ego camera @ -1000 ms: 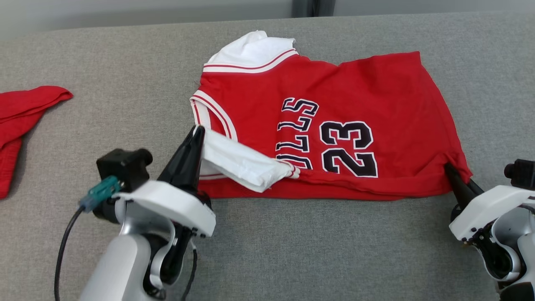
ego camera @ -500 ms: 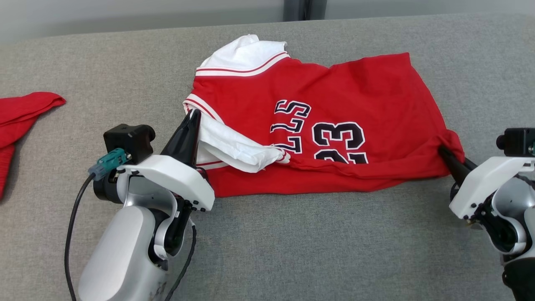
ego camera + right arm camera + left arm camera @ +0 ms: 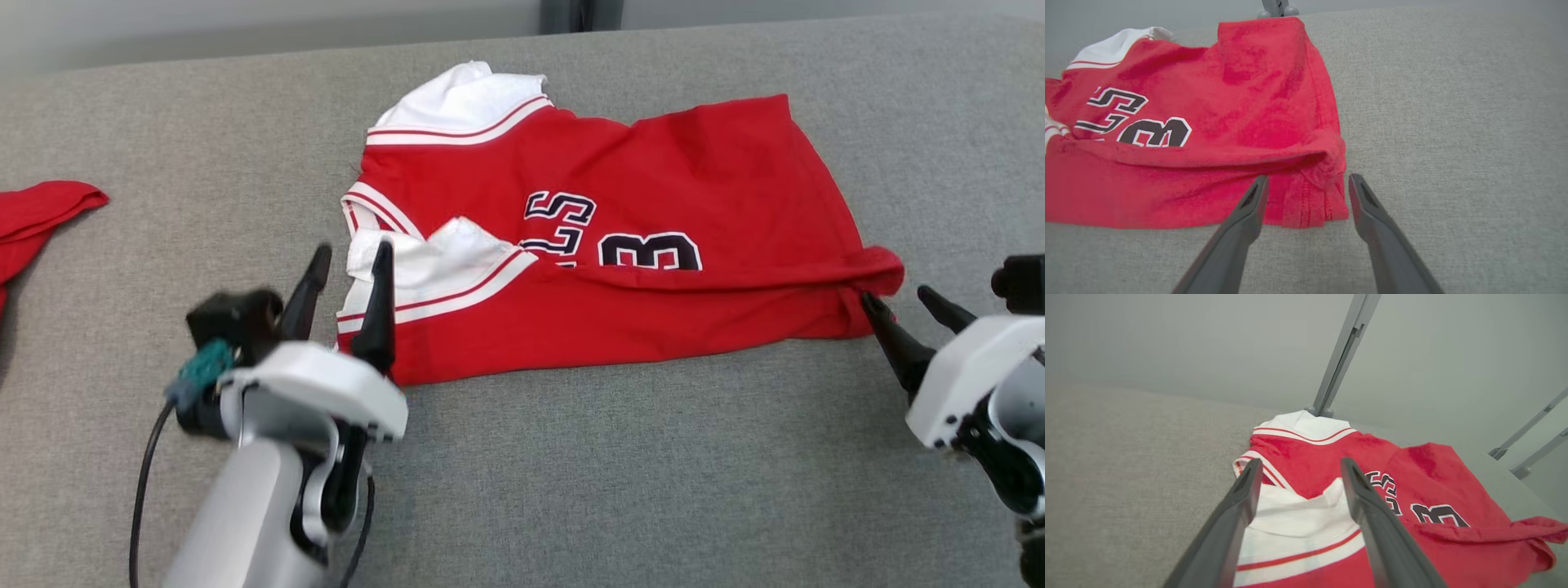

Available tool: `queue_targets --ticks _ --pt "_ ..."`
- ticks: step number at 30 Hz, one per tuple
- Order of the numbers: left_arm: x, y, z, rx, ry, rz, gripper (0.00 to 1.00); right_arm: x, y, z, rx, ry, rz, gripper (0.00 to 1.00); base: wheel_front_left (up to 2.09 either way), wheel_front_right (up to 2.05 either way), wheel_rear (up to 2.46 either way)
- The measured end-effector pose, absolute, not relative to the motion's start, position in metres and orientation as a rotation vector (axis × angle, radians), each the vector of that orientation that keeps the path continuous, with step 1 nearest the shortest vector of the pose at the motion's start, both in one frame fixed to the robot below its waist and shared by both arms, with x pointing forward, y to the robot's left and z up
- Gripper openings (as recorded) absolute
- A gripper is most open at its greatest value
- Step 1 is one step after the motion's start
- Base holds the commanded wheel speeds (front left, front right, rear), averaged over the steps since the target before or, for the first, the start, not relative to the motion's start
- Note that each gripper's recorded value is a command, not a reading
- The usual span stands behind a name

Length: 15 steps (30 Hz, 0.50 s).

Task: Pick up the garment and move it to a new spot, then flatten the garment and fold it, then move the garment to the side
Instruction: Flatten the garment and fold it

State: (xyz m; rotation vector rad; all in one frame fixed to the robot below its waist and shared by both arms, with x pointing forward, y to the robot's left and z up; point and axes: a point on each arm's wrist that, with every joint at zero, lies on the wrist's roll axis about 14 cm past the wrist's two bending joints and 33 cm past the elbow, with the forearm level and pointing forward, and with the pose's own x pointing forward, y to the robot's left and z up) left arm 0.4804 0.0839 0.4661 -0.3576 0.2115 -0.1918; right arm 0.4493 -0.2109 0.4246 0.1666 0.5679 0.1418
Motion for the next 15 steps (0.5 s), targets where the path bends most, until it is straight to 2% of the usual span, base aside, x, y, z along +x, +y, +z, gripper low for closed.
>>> queue_targets --ticks 8,15 --pt "0.414 0.098 0.393 -0.442 0.483 -0.106 1.00 0.403 -0.233 0.392 0.007 0.745 0.189 1.00 0.00 0.00 0.00" --pt "0.412 0.117 0.382 -0.434 0.537 -0.061 1.00 0.426 -0.232 0.385 -0.039 0.745 0.196 1.00 0.00 0.00 0.00"
